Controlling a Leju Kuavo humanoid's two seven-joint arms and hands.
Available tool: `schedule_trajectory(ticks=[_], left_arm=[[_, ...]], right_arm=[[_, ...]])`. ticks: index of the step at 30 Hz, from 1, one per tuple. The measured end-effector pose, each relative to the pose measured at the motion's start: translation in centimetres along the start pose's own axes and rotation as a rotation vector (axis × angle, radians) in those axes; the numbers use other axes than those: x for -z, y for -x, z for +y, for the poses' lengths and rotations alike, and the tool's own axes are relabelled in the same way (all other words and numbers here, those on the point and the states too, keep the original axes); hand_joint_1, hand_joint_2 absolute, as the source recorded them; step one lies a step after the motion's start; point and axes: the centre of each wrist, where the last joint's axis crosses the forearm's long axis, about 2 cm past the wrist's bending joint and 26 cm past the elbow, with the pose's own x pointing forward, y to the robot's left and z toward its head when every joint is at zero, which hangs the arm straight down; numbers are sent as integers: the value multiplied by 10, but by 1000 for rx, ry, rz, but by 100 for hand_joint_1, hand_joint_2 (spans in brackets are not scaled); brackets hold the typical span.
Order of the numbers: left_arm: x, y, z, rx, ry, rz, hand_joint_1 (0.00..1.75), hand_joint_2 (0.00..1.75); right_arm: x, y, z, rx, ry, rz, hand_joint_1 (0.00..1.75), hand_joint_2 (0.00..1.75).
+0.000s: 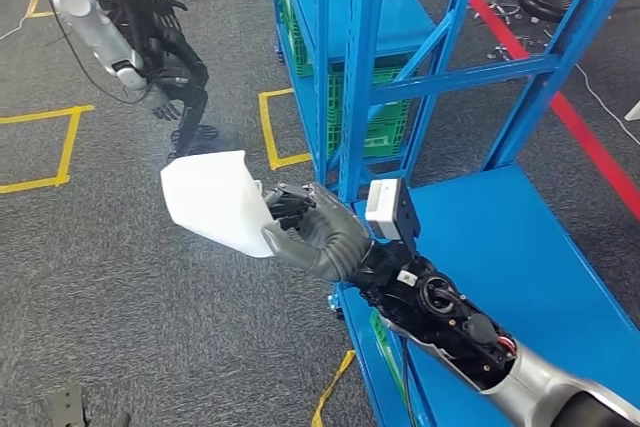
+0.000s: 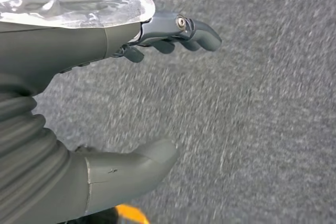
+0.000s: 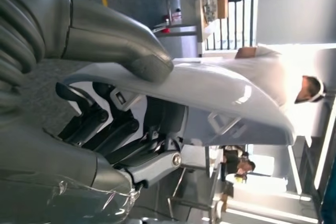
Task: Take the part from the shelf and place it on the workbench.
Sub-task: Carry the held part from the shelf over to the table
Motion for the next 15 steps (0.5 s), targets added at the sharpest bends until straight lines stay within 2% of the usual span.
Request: schedule_trajectory(ticks=[15], left_arm=[[5,-2,9,-57,8,12,0,175]], right_arm=[[4,-3,-2,9,-31,-18,175,175]])
